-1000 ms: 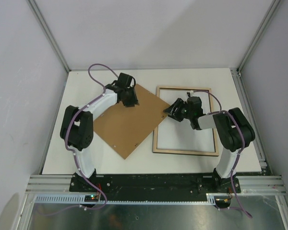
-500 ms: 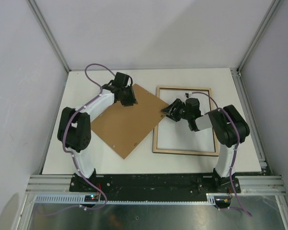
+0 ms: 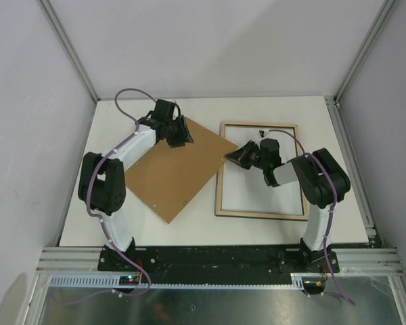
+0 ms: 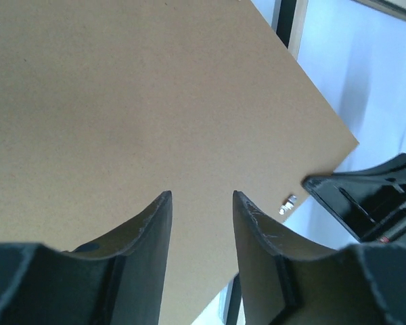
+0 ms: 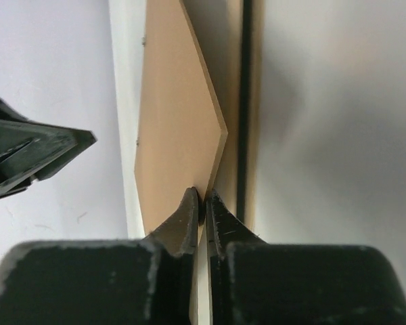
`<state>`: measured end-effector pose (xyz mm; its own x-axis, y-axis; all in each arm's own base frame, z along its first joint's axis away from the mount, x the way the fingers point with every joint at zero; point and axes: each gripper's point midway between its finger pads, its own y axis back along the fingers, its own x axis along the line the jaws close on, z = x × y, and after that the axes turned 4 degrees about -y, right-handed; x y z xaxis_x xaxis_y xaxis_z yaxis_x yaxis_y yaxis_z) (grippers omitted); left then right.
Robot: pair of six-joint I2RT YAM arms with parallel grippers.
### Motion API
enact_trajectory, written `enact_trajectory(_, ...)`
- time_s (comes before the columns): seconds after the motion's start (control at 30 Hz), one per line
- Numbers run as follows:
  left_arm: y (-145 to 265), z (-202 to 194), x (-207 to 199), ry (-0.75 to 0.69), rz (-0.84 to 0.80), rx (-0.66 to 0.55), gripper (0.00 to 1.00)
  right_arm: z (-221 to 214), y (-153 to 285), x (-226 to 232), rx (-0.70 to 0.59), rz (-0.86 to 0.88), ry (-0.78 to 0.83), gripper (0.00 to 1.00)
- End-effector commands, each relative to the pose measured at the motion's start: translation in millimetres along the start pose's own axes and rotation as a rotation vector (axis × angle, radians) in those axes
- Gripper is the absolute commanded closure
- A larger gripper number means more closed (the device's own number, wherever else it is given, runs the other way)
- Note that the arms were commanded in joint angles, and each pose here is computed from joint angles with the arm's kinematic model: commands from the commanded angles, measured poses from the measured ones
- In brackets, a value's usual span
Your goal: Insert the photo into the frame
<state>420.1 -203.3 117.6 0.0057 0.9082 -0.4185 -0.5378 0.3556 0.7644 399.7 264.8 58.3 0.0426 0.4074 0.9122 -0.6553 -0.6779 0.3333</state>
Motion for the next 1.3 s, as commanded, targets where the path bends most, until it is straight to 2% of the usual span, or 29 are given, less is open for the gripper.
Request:
enact_trajectory(0.0, 34, 51, -18, -0.037, -0.116, -0.128, 0.52, 20, 16, 58, -0.074, 0.124, 0.121, 1.00)
enact_trajectory(0.17, 50, 98, -10, -0.073, -0.171, -0.205, 0.38, 36, 46, 88, -0.085, 0.157, 0.193, 1.00)
enact_trajectory(0.3, 61, 135, -2, -0.108, -0.229, -0.262, 0.29, 51, 78, 113, -0.103, 0.174, 0.308, 1.00)
enact_trajectory(0.43, 69, 168, 0, -0.184, -0.287, -0.319, 0.23, 59, 106, 137, -0.122, 0.196, 0.415, 1.00)
enact_trajectory(0.53, 70, 180, -10, -0.274, -0.410, -0.325, 0.17, 61, 120, 147, -0.123, 0.215, 0.450, 1.00)
enact_trajectory(0.63, 63, 178, -23, -0.370, -0.558, -0.293, 0.12, 60, 129, 156, -0.122, 0.234, 0.483, 1.00)
enact_trajectory(0.77, 47, 169, -23, -0.441, -0.671, -0.249, 0.09, 59, 137, 162, -0.120, 0.235, 0.511, 1.00)
enact_trajectory(1.03, 35, 130, -24, -0.457, -0.935, -0.115, 0.09, 56, 142, 167, -0.114, 0.247, 0.529, 1.00)
enact_trajectory(1.27, 40, 96, -22, -0.457, -1.072, -0.044, 0.09, 61, 137, 164, -0.116, 0.254, 0.526, 1.00)
